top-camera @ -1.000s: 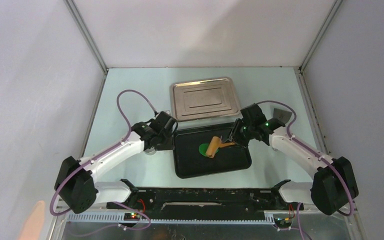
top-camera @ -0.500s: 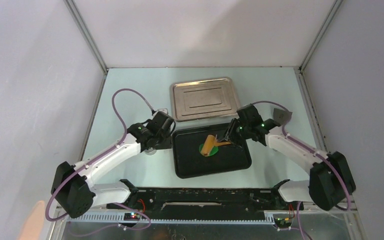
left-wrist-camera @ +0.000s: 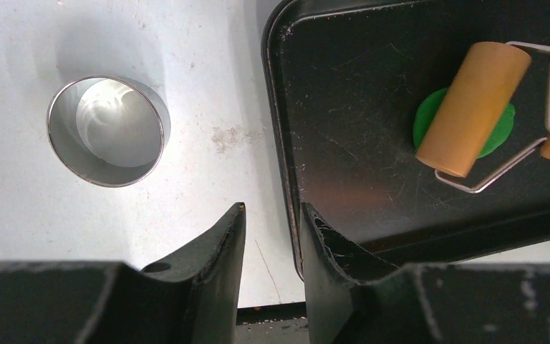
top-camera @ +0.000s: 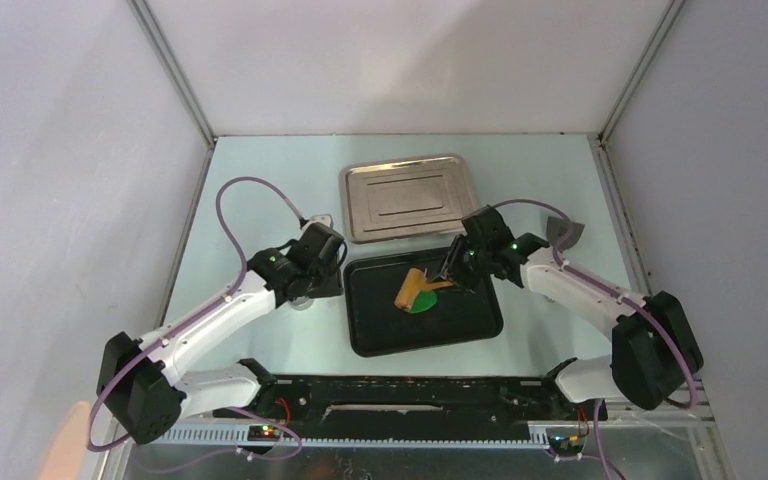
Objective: Roll out the dumpling wrappers from the dough
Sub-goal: Flatten out the dough on the work surface.
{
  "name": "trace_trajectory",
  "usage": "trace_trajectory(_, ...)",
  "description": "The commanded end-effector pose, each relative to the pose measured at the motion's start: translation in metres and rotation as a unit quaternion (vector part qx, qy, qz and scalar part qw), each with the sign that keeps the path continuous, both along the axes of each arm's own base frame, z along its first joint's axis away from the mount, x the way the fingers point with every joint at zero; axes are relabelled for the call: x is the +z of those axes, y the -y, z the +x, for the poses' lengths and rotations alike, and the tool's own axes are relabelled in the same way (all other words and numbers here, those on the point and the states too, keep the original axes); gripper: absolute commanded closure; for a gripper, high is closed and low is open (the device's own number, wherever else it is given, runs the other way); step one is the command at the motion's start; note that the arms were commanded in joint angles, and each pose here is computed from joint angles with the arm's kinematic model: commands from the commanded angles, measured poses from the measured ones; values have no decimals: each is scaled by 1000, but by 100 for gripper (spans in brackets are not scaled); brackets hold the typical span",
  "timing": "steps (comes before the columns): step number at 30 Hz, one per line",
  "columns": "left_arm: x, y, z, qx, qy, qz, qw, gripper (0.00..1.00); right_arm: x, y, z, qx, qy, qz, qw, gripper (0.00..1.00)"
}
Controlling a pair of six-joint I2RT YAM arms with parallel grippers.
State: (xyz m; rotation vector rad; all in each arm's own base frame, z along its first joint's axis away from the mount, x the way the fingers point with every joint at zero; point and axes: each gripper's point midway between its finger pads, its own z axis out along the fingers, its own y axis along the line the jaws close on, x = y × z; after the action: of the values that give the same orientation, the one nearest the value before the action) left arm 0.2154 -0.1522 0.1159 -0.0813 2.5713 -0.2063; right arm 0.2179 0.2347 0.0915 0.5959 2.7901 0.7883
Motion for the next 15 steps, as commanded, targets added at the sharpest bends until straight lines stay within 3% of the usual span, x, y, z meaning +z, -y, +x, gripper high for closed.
trace_trajectory(1, 16, 0, 9, 6, 32, -9, 999, 63, -70, 67, -67, 12, -120, -193, 974, 100)
trace_trajectory(9, 16, 3, 12, 4, 32, -12, 999, 63, -47, 110, -92, -6, -107, -216, 971, 100)
trace_trajectory(15, 15, 4, 12, 5, 31, -15, 999, 63, -52, 94, -70, 8, -103, -211, 972, 100)
